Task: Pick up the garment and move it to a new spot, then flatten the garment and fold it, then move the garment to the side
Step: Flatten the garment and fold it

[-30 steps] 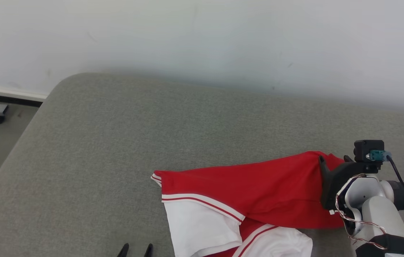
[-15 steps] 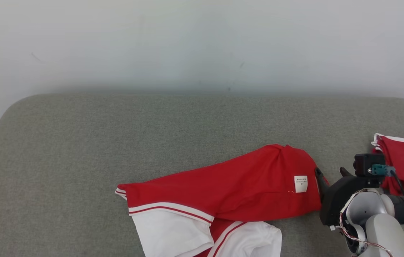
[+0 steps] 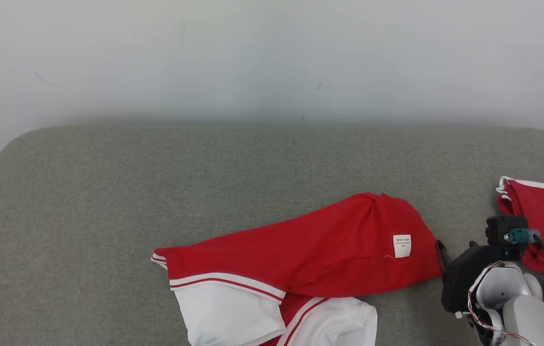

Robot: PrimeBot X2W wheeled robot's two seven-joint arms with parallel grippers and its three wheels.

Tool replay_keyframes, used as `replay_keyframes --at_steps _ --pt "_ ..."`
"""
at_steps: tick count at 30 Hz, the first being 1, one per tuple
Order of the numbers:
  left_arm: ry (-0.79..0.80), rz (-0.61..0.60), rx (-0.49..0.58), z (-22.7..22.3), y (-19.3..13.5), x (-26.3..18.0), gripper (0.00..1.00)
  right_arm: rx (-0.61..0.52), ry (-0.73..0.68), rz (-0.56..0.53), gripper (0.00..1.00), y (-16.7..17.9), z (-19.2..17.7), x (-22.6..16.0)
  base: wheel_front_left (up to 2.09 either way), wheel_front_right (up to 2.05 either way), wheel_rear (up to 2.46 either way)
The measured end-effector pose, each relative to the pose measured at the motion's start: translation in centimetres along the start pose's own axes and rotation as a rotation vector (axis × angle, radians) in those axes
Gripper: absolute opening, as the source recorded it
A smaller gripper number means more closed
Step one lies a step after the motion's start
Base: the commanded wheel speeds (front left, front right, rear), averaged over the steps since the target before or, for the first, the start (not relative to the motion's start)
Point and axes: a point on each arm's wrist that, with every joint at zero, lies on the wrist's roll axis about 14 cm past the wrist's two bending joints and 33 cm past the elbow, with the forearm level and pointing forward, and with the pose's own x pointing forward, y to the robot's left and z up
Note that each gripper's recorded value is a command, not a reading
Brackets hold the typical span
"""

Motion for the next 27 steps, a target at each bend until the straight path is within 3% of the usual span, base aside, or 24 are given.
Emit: replay_keyframes --at_steps 8,11,15,17,19,23,24,27 --pt "-0.023 0.019 0.004 0.8 0.8 0.5 0.0 -0.014 0.114 -0.054 1.0 -1.8 -1.2 2.3 0.0 0.0 0.0" --pt "-0.031 0.032 0.002 1.1 1.4 0.5 0.0 -0.028 0.2 -0.044 1.0 -1.3 -2.9 3.1 0.0 0.0 0.0" --pt "-0.031 0.045 -0.006 1.0 1.8 0.4 0.0 -0.037 0.211 -0.025 1.0 -0.5 -2.7 4.0 0.0 0.0 0.0" --pt "-0.031 0.049 -0.009 0.9 1.9 0.4 0.0 -0.039 0.225 -0.023 0.93 -0.5 -2.9 4.4 0.0 0.0 0.0" --pt "-0.03 0.052 -0.012 0.8 2.0 0.4 0.0 -0.04 0.266 -0.023 0.93 -0.5 -3.7 4.5 0.0 0.0 0.0" --pt "-0.028 0.05 -0.011 0.8 2.0 0.5 0.0 -0.048 0.31 -0.02 0.71 -0.5 -4.3 4.9 0.0 0.0 0.0" --pt "-0.027 0.049 -0.01 0.8 2.0 0.5 0.0 -0.049 0.311 -0.02 0.56 -0.5 -4.2 5.0 0.0 0.0 0.0" --pt "-0.027 0.049 -0.008 0.9 2.1 0.6 0.0 -0.055 0.32 -0.017 0.39 -0.4 -4.4 5.3 0.0 0.0 0.0"
